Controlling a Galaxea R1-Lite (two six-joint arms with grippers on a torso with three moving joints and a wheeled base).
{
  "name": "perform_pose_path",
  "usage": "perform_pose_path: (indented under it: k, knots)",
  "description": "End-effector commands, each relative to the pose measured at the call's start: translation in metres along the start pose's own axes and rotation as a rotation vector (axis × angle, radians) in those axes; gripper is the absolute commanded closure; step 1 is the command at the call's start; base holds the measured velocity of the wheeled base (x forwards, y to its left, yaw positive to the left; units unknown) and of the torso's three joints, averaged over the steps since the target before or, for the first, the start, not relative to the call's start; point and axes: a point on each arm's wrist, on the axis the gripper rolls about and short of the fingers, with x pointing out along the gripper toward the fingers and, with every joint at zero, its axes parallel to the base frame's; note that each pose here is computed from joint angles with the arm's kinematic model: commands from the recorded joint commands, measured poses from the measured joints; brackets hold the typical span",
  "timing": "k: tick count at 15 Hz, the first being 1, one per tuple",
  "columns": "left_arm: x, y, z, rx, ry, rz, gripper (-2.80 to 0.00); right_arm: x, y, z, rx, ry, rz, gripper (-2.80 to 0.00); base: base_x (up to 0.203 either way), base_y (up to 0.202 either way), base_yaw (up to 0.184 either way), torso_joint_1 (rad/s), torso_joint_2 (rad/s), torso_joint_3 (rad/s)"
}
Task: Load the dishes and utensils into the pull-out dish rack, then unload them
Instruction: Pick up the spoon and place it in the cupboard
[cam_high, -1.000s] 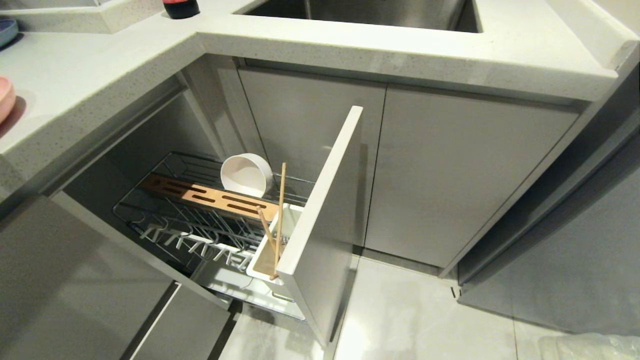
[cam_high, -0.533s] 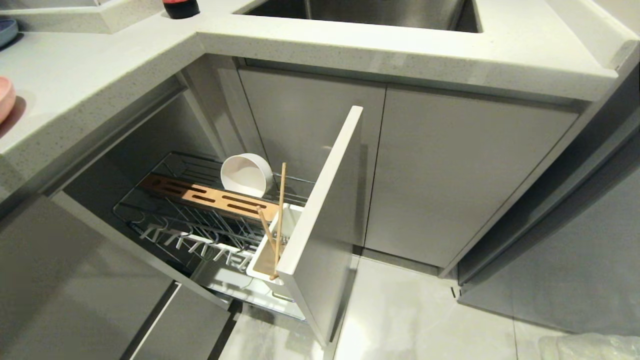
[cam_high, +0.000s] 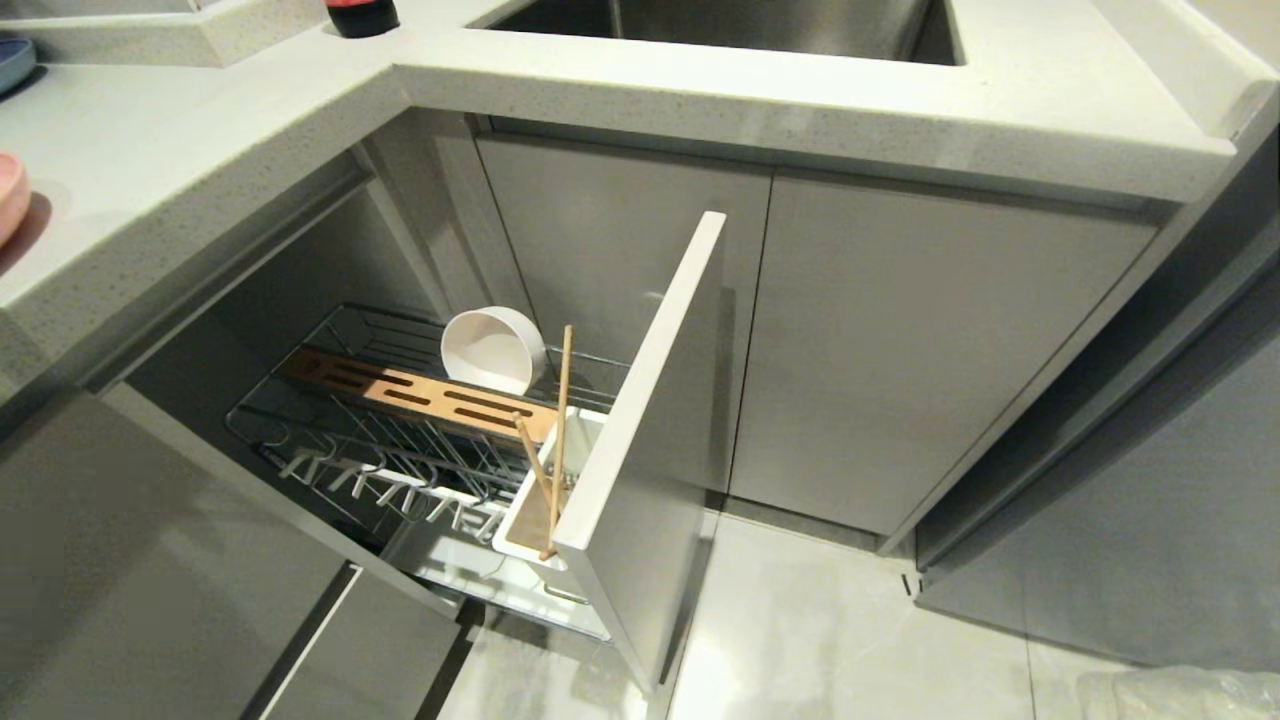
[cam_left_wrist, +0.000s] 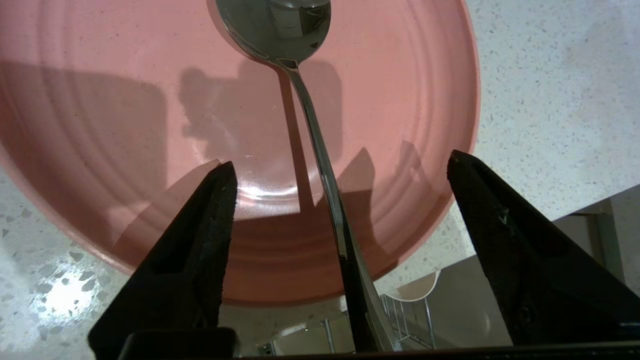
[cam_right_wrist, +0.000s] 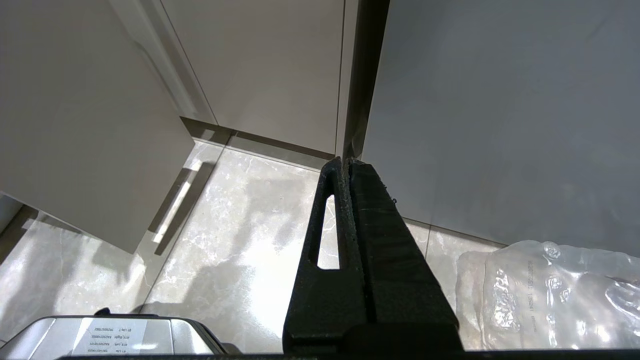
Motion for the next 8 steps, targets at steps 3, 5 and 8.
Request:
perform_pose_path:
  k: [3, 5, 8]
  knots:
    - [0.01, -0.002, -0.003, 0.008, 0.019, 0.02, -2.8, 0.0, 0.0, 0.0, -0.001, 0.0, 0.001, 0.0, 0.0, 0.0, 0.0, 0.0, 0.0, 0.0]
    - [0.014, -0.004, -0.004, 0.011, 0.025, 0.026, -2.8, 0.0, 0.0, 0.0, -0.001, 0.0, 0.001, 0.0, 0.0, 0.0, 0.0, 0.0, 0.0, 0.0]
    - [0.018, -0.006, -0.006, 0.018, 0.035, 0.029, -2.8, 0.0, 0.0, 0.0, -0.001, 0.001, 0.001, 0.0, 0.0, 0.0, 0.0, 0.0, 0.0, 0.0]
